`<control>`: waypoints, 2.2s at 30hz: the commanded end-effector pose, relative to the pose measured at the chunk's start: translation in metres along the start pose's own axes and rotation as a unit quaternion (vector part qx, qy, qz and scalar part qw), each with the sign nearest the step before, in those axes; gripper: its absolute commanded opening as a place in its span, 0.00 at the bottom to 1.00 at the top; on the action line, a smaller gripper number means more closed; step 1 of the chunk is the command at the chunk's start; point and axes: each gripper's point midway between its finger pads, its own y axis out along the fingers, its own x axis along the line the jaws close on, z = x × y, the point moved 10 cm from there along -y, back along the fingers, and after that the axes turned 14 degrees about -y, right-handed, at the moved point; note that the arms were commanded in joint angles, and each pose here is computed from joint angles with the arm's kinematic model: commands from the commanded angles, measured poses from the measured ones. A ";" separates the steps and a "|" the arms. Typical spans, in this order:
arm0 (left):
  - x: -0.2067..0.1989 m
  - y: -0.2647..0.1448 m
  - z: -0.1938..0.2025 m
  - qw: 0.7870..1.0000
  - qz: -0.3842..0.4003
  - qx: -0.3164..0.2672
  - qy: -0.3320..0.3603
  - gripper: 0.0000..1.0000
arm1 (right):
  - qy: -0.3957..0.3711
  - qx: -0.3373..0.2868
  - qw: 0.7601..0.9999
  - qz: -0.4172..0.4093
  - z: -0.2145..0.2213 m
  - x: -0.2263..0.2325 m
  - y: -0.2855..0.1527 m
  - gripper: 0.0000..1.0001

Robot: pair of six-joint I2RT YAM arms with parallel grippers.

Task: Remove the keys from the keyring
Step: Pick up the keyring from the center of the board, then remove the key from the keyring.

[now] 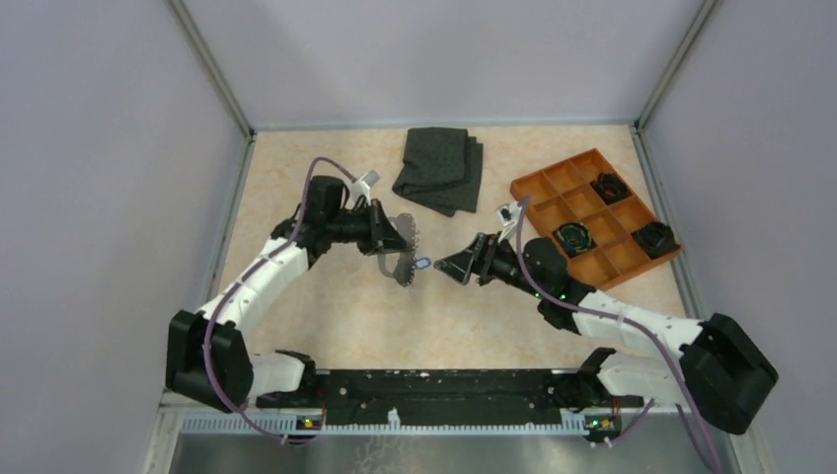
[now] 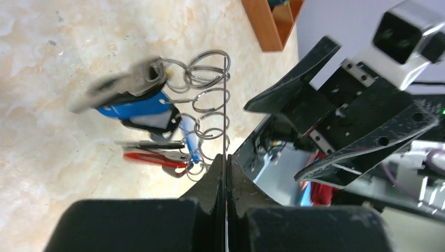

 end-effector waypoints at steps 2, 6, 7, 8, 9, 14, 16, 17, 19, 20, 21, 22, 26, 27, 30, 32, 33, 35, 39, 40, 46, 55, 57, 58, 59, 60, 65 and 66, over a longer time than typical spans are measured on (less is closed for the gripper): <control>-0.021 -0.020 0.013 0.984 -0.028 0.154 0.083 0.00 | -0.168 -0.042 0.985 -0.009 -0.026 0.014 -0.021 0.87; -0.039 -0.028 0.014 0.979 0.015 0.174 0.108 0.00 | -0.223 -0.105 0.967 -0.071 -0.035 0.031 -0.043 0.89; -0.043 -0.028 0.016 0.976 0.032 0.185 0.107 0.00 | -0.237 -0.118 0.960 -0.089 -0.036 0.035 -0.048 0.89; -0.048 -0.029 0.018 0.973 0.056 0.198 0.106 0.00 | -0.251 -0.130 0.953 -0.108 -0.036 0.039 -0.052 0.89; -0.052 -0.029 0.020 0.970 0.074 0.207 0.104 0.00 | -0.265 -0.139 0.946 -0.123 -0.036 0.043 -0.056 0.89; -0.072 -0.039 0.025 0.956 0.149 0.223 0.123 0.00 | -0.322 -0.156 0.915 -0.185 -0.029 0.064 -0.070 0.89; -0.079 -0.042 0.026 0.950 0.168 0.227 0.130 0.00 | -0.342 -0.157 0.903 -0.206 -0.026 0.072 -0.072 0.88; -0.082 -0.044 0.026 0.948 0.177 0.230 0.132 0.00 | -0.350 -0.157 0.900 -0.209 -0.025 0.074 -0.072 0.87; -0.086 -0.046 0.026 0.944 0.191 0.232 0.136 0.00 | -0.366 -0.157 0.890 -0.222 -0.023 0.079 -0.072 0.85; -0.089 -0.047 0.026 0.942 0.198 0.233 0.136 0.00 | -0.373 -0.157 0.886 -0.228 -0.022 0.081 -0.072 0.83; -0.091 -0.048 0.027 0.941 0.204 0.234 0.137 0.00 | -0.378 -0.157 0.882 -0.233 -0.021 0.083 -0.072 0.82; -0.094 -0.049 0.027 0.938 0.210 0.235 0.141 0.00 | -0.383 -0.156 0.880 -0.235 -0.020 0.085 -0.071 0.81; -0.103 -0.052 0.029 0.932 0.226 0.238 0.156 0.00 | -0.402 -0.151 0.870 -0.244 -0.016 0.092 -0.066 0.77; -0.105 -0.052 0.029 0.931 0.228 0.238 0.159 0.00 | -0.406 -0.149 0.868 -0.245 -0.015 0.094 -0.065 0.77; -0.109 -0.054 0.031 0.928 0.232 0.239 0.165 0.00 | -0.416 -0.153 0.862 -0.247 -0.016 0.097 -0.063 0.75; -0.111 -0.054 0.032 0.927 0.234 0.240 0.168 0.00 | -0.418 -0.156 0.859 -0.250 -0.016 0.099 -0.062 0.73; -0.112 -0.054 0.033 0.926 0.234 0.241 0.169 0.00 | -0.420 -0.158 0.858 -0.249 -0.016 0.100 -0.061 0.73; -0.114 -0.055 0.034 0.926 0.236 0.242 0.170 0.00 | -0.422 -0.159 0.856 -0.253 -0.017 0.101 -0.060 0.70; -0.118 -0.055 0.036 0.924 0.238 0.243 0.172 0.00 | -0.425 -0.157 0.851 -0.265 -0.017 0.107 -0.058 0.62; -0.118 -0.055 0.036 0.924 0.238 0.243 0.173 0.00 | -0.425 -0.156 0.851 -0.267 -0.017 0.108 -0.058 0.60; -0.120 -0.053 0.038 0.923 0.239 0.245 0.175 0.00 | -0.427 -0.151 0.849 -0.273 -0.015 0.111 -0.057 0.53; -0.123 -0.053 0.041 0.922 0.240 0.245 0.177 0.00 | -0.423 -0.140 0.852 -0.274 -0.009 0.110 -0.052 0.45; -0.123 -0.053 0.041 0.922 0.241 0.246 0.178 0.00 | -0.423 -0.139 0.852 -0.275 -0.008 0.110 -0.049 0.44; -0.124 -0.053 0.041 0.922 0.241 0.245 0.178 0.00 | -0.422 -0.137 0.853 -0.275 -0.007 0.110 -0.048 0.44; -0.124 -0.054 0.041 0.922 0.242 0.246 0.178 0.00 | -0.422 -0.138 0.853 -0.275 -0.007 0.110 -0.047 0.43; -0.125 -0.054 0.041 0.922 0.242 0.245 0.178 0.00 | -0.422 -0.138 0.854 -0.273 -0.007 0.110 -0.046 0.42; -0.126 -0.055 0.042 0.921 0.243 0.246 0.178 0.00 | -0.423 -0.138 0.855 -0.266 -0.007 0.108 -0.044 0.42; -0.127 -0.056 0.042 0.921 0.243 0.245 0.179 0.00 | -0.423 -0.137 0.855 -0.266 -0.007 0.108 -0.044 0.42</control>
